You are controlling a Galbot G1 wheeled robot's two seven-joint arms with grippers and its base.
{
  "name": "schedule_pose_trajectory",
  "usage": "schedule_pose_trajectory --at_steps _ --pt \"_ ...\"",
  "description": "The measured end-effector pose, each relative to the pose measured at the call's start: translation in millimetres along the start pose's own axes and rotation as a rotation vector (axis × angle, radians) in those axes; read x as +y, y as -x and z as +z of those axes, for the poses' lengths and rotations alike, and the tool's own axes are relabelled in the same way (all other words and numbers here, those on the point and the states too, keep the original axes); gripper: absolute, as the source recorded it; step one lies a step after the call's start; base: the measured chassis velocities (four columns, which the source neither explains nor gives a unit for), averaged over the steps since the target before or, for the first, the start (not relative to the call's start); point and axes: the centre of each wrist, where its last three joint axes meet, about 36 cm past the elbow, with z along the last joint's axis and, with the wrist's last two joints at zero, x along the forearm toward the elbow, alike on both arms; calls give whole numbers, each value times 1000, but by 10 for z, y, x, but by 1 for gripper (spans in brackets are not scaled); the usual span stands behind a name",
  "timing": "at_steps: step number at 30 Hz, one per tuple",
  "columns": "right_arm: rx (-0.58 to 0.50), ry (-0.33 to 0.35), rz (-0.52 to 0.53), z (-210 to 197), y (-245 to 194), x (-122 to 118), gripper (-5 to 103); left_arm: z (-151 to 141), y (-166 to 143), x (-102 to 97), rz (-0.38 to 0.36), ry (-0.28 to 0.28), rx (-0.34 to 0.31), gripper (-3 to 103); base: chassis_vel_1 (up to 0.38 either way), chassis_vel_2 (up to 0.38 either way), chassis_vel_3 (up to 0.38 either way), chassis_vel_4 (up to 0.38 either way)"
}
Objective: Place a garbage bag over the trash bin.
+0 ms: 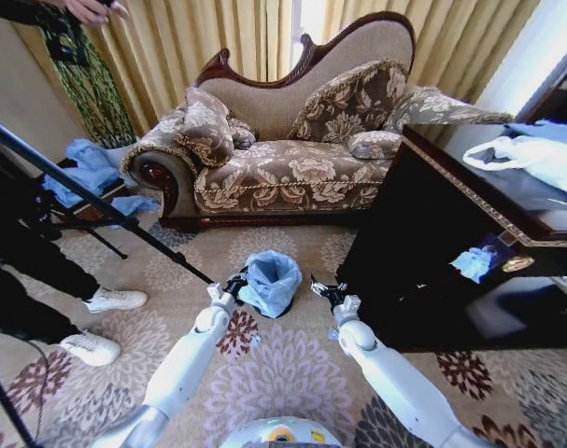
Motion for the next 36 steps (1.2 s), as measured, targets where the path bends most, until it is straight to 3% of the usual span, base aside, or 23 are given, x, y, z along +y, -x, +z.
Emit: schedule_pose_trajectory --at_steps 9,21,36 --pt "4 -3 1 28 -19 -14 100 170 -8 211 -60 -5 15 0 0 0 0 0" --pt "0 -5 -4 18 -7 6 100 471 201 494 -136 2 60 0 0 0 0 0" --pt "-17 -14 -15 -20 8 56 100 528 351 457 -109 45 66 0 0 0 0 0"
